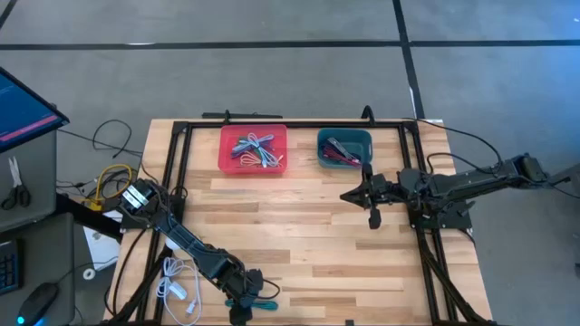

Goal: Pick & Place USB Port
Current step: Put the black and light blue charger cable into the green bin

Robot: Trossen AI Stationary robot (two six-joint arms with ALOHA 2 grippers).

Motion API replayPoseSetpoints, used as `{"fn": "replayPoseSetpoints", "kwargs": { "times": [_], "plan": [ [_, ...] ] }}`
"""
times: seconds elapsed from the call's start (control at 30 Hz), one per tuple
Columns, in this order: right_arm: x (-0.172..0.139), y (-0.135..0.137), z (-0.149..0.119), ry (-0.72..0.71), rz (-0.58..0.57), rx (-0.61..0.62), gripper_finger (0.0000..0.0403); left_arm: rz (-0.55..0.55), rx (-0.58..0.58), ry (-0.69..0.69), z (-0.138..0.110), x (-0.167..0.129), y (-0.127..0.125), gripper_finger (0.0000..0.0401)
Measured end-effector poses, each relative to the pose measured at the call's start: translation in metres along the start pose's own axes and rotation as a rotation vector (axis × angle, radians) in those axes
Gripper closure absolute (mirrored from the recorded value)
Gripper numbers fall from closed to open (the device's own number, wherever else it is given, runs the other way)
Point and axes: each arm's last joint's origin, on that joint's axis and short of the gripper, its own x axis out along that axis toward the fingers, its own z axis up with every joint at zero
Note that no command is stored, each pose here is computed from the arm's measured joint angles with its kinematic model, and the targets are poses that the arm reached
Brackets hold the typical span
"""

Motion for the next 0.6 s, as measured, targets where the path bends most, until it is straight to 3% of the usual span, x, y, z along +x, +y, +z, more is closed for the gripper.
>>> {"fn": "replayPoseSetpoints", "kwargs": {
  "times": [0.2, 0.5, 0.6],
  "plan": [
    [-0.0005, 0.0032, 0.0028, -0.030, 0.020, 0.001, 0.0403, 0.013, 0.012, 0.005, -0.0004, 0.0037, 0.0019, 0.0229],
    [-0.0006, 0.0042, 0.0050, -0.053, 0.027, 0.002, 0.0403, 0.031, 0.128, -0.005, -0.0008, 0.0050, 0.0035, 0.0368],
    [-0.0006, 0.0042, 0.0050, -0.054, 0.027, 0.002, 0.0403, 0.018, 0.166, -0.008, -0.0004, 0.0051, 0.0022, 0.0386]
  ]
}}
